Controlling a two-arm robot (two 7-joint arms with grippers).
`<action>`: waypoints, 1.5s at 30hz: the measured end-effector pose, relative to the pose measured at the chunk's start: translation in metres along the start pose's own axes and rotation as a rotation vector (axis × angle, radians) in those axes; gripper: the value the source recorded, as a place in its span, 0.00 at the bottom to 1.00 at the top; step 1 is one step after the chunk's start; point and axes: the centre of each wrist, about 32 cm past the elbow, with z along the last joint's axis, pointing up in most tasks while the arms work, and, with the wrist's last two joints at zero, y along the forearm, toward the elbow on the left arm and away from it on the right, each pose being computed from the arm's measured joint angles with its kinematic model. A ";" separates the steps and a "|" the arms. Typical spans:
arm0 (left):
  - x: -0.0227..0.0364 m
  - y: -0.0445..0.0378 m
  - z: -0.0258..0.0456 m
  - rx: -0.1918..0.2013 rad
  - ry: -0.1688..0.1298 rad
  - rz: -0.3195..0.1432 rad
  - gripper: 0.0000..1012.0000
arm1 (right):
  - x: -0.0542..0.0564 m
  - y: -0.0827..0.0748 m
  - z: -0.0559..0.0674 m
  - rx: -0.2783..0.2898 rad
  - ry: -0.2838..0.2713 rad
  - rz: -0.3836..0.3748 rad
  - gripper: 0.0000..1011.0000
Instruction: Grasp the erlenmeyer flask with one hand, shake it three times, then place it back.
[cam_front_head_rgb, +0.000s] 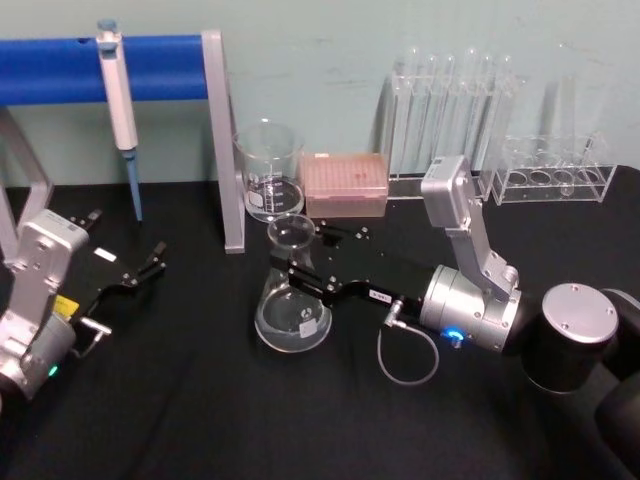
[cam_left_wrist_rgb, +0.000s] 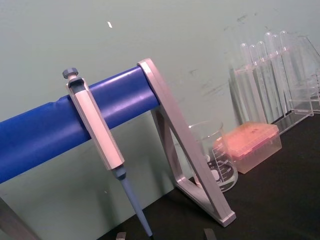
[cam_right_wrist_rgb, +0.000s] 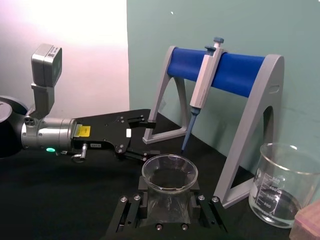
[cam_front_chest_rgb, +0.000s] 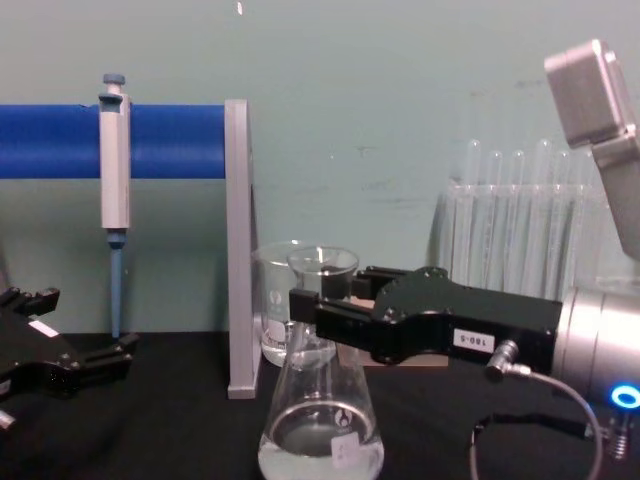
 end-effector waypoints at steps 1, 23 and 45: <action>0.0000 0.0000 0.0000 0.000 0.000 0.000 0.99 | 0.000 0.000 -0.001 -0.003 0.003 0.001 0.45; 0.0000 0.0000 0.0000 0.000 0.000 0.000 0.99 | -0.001 -0.005 -0.012 -0.029 0.028 0.016 0.45; 0.0000 0.0000 0.0001 0.000 0.000 0.000 0.99 | 0.001 -0.008 -0.018 -0.060 0.034 0.019 0.45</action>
